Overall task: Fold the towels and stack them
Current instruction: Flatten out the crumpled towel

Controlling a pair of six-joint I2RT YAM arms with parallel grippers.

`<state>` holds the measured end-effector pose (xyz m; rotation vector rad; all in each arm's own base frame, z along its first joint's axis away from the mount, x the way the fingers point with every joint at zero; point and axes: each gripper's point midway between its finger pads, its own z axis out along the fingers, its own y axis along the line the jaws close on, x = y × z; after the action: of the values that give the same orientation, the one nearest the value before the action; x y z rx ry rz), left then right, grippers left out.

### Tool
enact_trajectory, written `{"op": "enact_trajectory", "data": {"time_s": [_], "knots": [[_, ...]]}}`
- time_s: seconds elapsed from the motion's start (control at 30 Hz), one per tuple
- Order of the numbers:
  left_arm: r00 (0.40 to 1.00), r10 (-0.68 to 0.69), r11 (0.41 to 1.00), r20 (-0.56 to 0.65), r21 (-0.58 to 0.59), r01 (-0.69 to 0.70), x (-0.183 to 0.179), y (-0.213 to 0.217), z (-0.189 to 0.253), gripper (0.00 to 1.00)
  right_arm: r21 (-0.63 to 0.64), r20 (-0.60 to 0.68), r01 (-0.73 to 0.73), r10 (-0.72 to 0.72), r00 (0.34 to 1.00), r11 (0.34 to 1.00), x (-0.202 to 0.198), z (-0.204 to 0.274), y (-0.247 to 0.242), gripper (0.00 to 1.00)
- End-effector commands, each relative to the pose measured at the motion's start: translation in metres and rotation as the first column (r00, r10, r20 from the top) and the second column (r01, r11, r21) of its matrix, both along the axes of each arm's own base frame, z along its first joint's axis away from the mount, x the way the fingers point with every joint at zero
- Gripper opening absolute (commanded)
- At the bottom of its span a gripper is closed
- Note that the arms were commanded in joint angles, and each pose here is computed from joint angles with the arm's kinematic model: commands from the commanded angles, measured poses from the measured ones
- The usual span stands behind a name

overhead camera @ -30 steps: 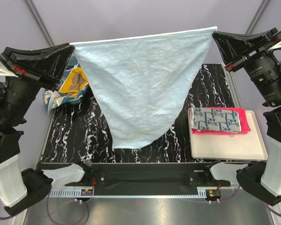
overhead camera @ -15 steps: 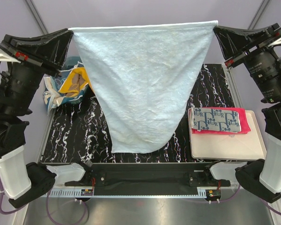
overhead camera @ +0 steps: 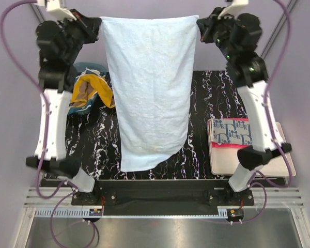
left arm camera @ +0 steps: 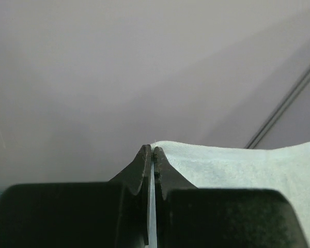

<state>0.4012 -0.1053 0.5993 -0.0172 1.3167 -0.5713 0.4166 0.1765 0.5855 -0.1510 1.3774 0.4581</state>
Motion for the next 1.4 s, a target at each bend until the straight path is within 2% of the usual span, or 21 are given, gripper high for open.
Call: {"op": "enact_trajectory", "data": {"time_s": [0.0, 0.03, 0.1, 0.13, 0.2, 0.23, 0.3, 0.37, 0.4, 0.43, 0.47, 0.5, 0.57, 0.6, 0.63, 0.7, 0.9, 0.93, 1.17, 1.3, 1.37], "knots": [[0.995, -0.062, 0.996, -0.083, -0.068, 0.056, 0.074, 0.002, -0.042, 0.00, 0.022, -0.038, 0.022, -0.021, 0.999, 1.000, 0.065, -0.034, -0.002, 0.00], [0.995, -0.053, 0.996, -0.085, -0.073, 0.047, 0.086, 0.009, -0.046, 0.00, 0.012, -0.086, 0.014, -0.013, 0.996, 1.000, 0.096, -0.062, 0.000, 0.00], [0.990, -0.081, 0.994, -0.117, -0.088, 0.071, 0.111, 0.009, -0.061, 0.00, 0.032, -0.087, 0.005, -0.002, 0.996, 0.999, 0.111, -0.063, 0.001, 0.00], [0.989, -0.088, 0.993, -0.116, -0.088, 0.078, 0.113, 0.009, -0.061, 0.00, 0.023, -0.117, -0.008, 0.011, 0.993, 1.000, 0.124, -0.080, 0.006, 0.00], [0.988, -0.091, 0.993, -0.127, -0.085, 0.081, 0.117, 0.007, -0.072, 0.00, 0.027, -0.103, -0.013, 0.016, 0.995, 1.000, 0.125, -0.077, 0.007, 0.00], [0.992, -0.095, 0.993, -0.085, -0.084, 0.087, 0.105, 0.007, -0.058, 0.00, 0.027, -0.096, -0.014, 0.017, 0.995, 1.000, 0.123, -0.075, 0.007, 0.00], [0.992, -0.096, 0.994, -0.088, -0.069, 0.090, 0.098, 0.005, -0.062, 0.00, 0.022, -0.097, -0.015, 0.018, 0.995, 1.000, 0.118, -0.076, 0.006, 0.00], [0.993, -0.105, 0.993, -0.058, -0.062, 0.101, 0.076, 0.002, -0.049, 0.00, 0.029, -0.052, -0.027, 0.028, 0.998, 0.999, 0.096, -0.052, 0.001, 0.00], [0.991, -0.115, 0.992, -0.075, -0.056, 0.111, 0.072, -0.003, -0.059, 0.00, 0.023, -0.066, -0.031, 0.032, 0.997, 0.999, 0.093, -0.058, 0.001, 0.00], [0.990, -0.119, 0.992, -0.072, -0.050, 0.116, 0.065, -0.006, -0.059, 0.00, 0.032, -0.028, -0.040, 0.040, 0.999, 0.999, 0.073, -0.039, -0.004, 0.00], [0.991, -0.124, 0.991, -0.043, -0.045, 0.122, 0.046, -0.007, -0.046, 0.00, 0.038, -0.008, -0.045, 0.045, 0.999, 0.998, 0.064, -0.032, -0.005, 0.00], [0.988, -0.139, 0.990, -0.060, -0.036, 0.137, 0.041, -0.015, -0.055, 0.00, 0.036, -0.032, -0.050, 0.051, 0.998, 0.998, 0.061, -0.041, -0.005, 0.00], [0.989, -0.147, 0.989, -0.025, -0.027, 0.147, 0.012, -0.018, -0.042, 0.00, 0.044, 0.008, -0.067, 0.066, 0.998, 0.997, 0.033, -0.022, -0.010, 0.00], [0.986, -0.161, 0.987, -0.035, -0.018, 0.161, 0.005, -0.024, -0.049, 0.00, 0.043, -0.017, -0.071, 0.072, 0.997, 0.997, 0.030, -0.033, -0.009, 0.00], [0.985, -0.169, 0.986, -0.032, -0.013, 0.169, -0.004, -0.027, -0.049, 0.00, 0.052, 0.015, -0.083, 0.082, 0.997, 0.995, 0.010, -0.019, -0.013, 0.00], [0.983, -0.181, 0.983, -0.010, -0.010, 0.181, -0.029, -0.031, -0.042, 0.00, 0.058, 0.002, -0.096, 0.096, 0.995, 0.994, -0.003, -0.026, -0.013, 0.00], [0.971, -0.232, 0.973, 0.061, 0.006, 0.232, -0.096, -0.038, -0.020, 0.00, 0.091, 0.101, -0.153, 0.143, 0.984, 0.984, -0.089, 0.013, -0.030, 0.00], [0.968, -0.233, 0.972, 0.095, 0.006, 0.234, -0.115, -0.034, -0.008, 0.00, 0.092, 0.113, -0.165, 0.154, 0.982, 0.982, -0.098, 0.018, -0.030, 0.00], [0.928, -0.270, 0.961, 0.257, 0.007, 0.278, -0.188, -0.025, 0.057, 0.00, 0.108, 0.262, -0.243, 0.208, 0.942, 0.964, -0.183, 0.081, -0.043, 0.00], [0.914, -0.272, 0.959, 0.300, 0.005, 0.284, -0.193, -0.025, 0.082, 0.00, 0.108, 0.319, -0.258, 0.213, 0.924, 0.960, -0.204, 0.105, -0.048, 0.00], [0.915, -0.272, 0.959, 0.299, 0.005, 0.284, -0.186, -0.027, 0.087, 0.00, 0.110, 0.311, -0.250, 0.206, 0.928, 0.962, -0.197, 0.106, -0.047, 0.00]]}}
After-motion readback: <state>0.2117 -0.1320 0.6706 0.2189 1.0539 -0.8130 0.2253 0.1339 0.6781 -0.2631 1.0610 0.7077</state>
